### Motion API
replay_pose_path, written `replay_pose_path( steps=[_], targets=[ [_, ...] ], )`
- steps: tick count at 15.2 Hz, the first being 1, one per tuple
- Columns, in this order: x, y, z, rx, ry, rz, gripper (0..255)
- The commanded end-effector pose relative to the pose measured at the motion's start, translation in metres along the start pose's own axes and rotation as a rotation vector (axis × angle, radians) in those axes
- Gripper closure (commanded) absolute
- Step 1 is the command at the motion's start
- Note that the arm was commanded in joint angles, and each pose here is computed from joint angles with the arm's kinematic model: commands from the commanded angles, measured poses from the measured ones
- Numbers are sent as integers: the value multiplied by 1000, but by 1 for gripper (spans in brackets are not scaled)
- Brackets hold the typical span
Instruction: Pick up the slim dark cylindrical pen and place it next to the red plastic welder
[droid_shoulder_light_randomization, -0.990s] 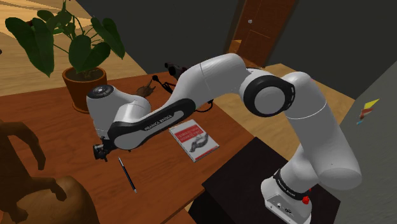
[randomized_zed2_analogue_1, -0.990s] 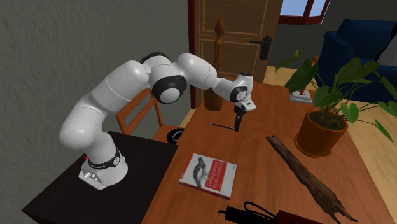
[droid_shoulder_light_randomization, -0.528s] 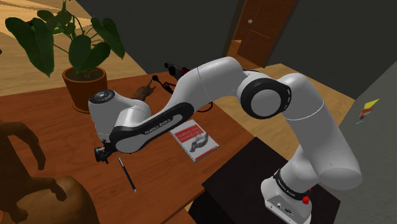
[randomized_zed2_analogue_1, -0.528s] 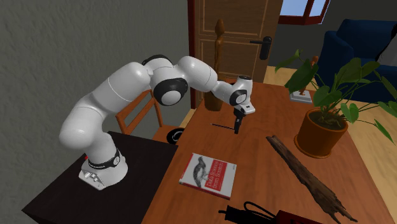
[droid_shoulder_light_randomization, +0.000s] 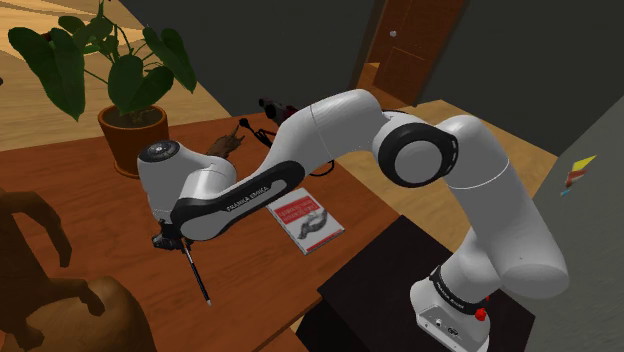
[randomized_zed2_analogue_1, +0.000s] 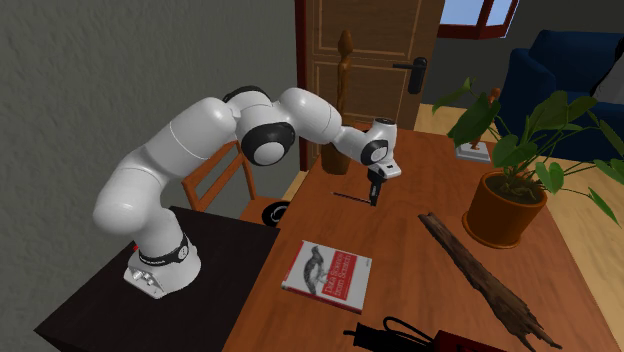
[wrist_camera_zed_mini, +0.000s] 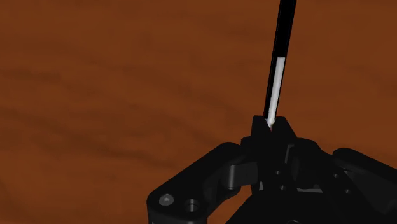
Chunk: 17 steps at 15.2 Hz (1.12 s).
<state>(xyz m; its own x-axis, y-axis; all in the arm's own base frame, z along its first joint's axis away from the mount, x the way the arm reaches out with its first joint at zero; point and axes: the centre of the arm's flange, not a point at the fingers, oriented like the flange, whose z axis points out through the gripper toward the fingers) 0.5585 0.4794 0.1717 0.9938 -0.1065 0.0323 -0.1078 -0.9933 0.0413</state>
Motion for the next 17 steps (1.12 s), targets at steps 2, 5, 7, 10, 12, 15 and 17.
replay_pose_path(
  steps=[2,5,7,10,12,15,17],
  targets=[
    [0,2,3,-6,-3,2,255],
    [0,3,3,-6,-3,1,255],
    [1,3,-7,-6,-3,1,255],
    [1,4,-23,-6,-3,1,255],
    [2,4,-34,-6,-3,1,255],
    [2,5,-50,-6,-3,1,255],
    [3,6,-60,-6,-3,1,255]
  ],
)
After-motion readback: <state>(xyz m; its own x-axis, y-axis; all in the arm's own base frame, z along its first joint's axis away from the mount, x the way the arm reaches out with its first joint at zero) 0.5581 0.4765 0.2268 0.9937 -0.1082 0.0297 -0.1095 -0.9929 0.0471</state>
